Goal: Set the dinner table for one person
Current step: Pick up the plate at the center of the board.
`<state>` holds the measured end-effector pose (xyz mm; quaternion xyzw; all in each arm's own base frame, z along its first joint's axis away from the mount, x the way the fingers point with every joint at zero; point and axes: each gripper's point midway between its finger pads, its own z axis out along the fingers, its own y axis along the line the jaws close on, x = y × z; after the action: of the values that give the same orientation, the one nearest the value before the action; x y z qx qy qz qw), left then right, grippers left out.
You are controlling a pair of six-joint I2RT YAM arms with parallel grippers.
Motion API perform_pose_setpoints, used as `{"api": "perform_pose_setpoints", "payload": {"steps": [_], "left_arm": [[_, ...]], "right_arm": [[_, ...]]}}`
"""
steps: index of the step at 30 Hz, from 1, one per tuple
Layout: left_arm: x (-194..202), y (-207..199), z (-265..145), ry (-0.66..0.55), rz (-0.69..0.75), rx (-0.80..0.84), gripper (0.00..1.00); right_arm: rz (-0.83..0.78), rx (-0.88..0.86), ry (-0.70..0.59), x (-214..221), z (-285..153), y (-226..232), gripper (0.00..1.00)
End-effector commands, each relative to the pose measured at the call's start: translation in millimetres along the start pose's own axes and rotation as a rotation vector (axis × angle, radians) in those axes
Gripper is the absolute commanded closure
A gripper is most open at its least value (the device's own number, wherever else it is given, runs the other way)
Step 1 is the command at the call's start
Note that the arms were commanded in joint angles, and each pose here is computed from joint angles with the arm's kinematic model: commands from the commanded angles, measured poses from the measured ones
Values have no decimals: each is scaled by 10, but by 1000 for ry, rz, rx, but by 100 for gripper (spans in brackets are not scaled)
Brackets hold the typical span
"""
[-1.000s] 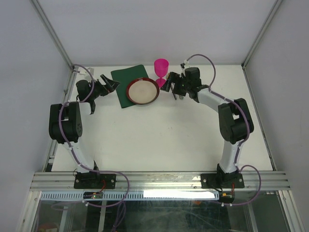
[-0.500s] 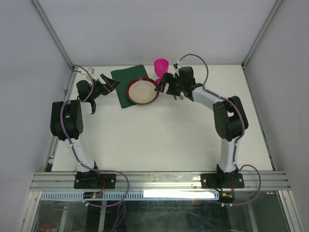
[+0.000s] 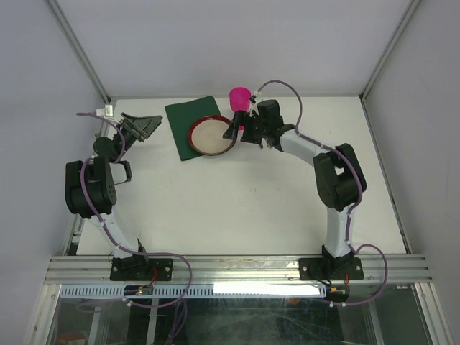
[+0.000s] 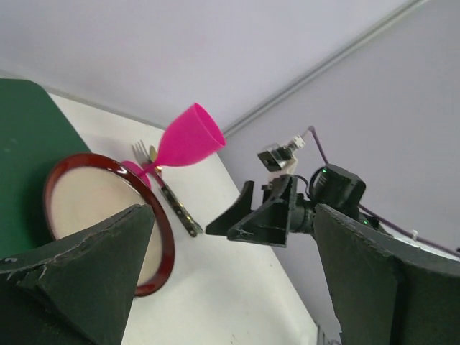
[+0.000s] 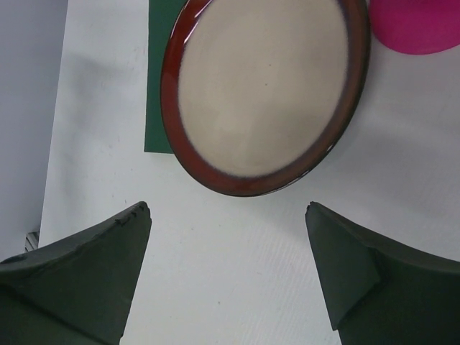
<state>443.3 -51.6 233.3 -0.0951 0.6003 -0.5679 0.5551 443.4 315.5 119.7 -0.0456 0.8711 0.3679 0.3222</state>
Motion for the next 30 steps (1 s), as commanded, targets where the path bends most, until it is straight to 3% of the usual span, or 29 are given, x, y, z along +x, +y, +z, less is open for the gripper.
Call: {"api": "perform_pose_setpoints", "payload": {"steps": [1, 6, 12, 30], "left_arm": [[19, -658, -62, 33, 135, 209, 1], [-58, -964, -186, -75, 286, 233, 1], [11, -1305, -186, 10, 332, 343, 1], [78, -1134, -36, 123, 327, 312, 1]], "right_arm": [[-88, -77, -83, -228, -99, 488, 8], [-99, -66, -81, -222, -91, 539, 7], [-113, -50, -85, -247, -120, 530, 6], [-157, 62, -91, -319, -136, 305, 1]]}}
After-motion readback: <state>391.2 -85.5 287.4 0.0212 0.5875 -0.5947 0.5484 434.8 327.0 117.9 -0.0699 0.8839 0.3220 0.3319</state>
